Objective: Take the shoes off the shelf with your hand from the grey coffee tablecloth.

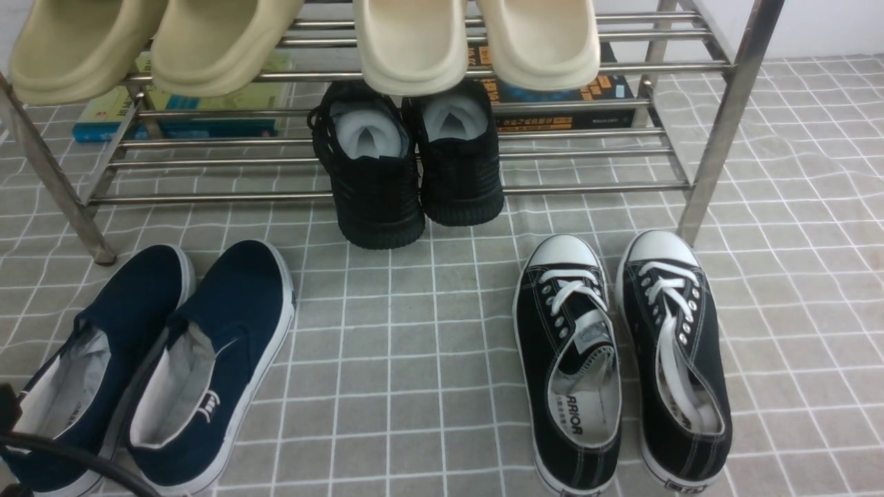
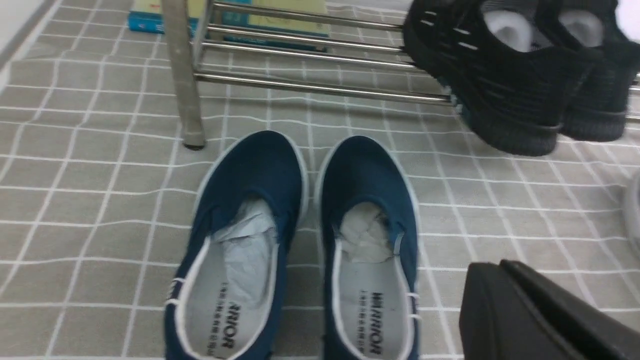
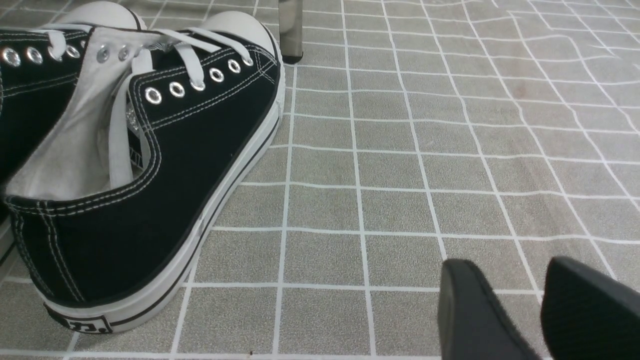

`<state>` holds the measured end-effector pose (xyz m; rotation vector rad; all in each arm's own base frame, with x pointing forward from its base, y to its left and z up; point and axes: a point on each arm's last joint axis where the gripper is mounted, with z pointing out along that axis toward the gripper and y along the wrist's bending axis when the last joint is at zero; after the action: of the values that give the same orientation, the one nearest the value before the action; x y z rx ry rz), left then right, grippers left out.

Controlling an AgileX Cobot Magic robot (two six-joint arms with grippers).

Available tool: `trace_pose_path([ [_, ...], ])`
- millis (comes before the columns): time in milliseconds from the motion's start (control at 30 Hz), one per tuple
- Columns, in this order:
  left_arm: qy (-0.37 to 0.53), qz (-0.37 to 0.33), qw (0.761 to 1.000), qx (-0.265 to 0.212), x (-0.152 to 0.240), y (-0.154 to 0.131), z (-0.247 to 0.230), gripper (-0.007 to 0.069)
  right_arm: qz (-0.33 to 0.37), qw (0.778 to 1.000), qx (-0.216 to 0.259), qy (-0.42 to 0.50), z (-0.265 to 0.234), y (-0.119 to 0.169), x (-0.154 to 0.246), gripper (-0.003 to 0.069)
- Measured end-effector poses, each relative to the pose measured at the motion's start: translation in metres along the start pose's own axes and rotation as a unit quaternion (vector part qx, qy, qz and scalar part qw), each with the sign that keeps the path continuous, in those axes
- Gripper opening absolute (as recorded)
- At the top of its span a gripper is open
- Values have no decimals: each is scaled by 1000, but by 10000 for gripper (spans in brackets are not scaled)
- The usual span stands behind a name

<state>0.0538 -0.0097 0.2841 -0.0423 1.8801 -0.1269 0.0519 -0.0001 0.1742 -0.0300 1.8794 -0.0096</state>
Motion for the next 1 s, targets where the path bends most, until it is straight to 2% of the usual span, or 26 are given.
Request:
trace_pose_path([
  [267, -23, -19, 998, -57, 53, 17, 14, 22, 0, 1000, 0, 0, 0, 0, 0, 239],
  [500, -39, 12, 999, -14, 84, 18, 24, 32, 0, 1000, 0, 0, 0, 0, 0, 239],
  [700, -7, 13, 1000, -15, 105, 20, 32, 38, 0, 1000, 0, 0, 0, 0, 0, 239],
  [1000, -6, 14, 1000, -16, 106, 21, 32, 44, 0, 1000, 0, 0, 0, 0, 0, 239],
])
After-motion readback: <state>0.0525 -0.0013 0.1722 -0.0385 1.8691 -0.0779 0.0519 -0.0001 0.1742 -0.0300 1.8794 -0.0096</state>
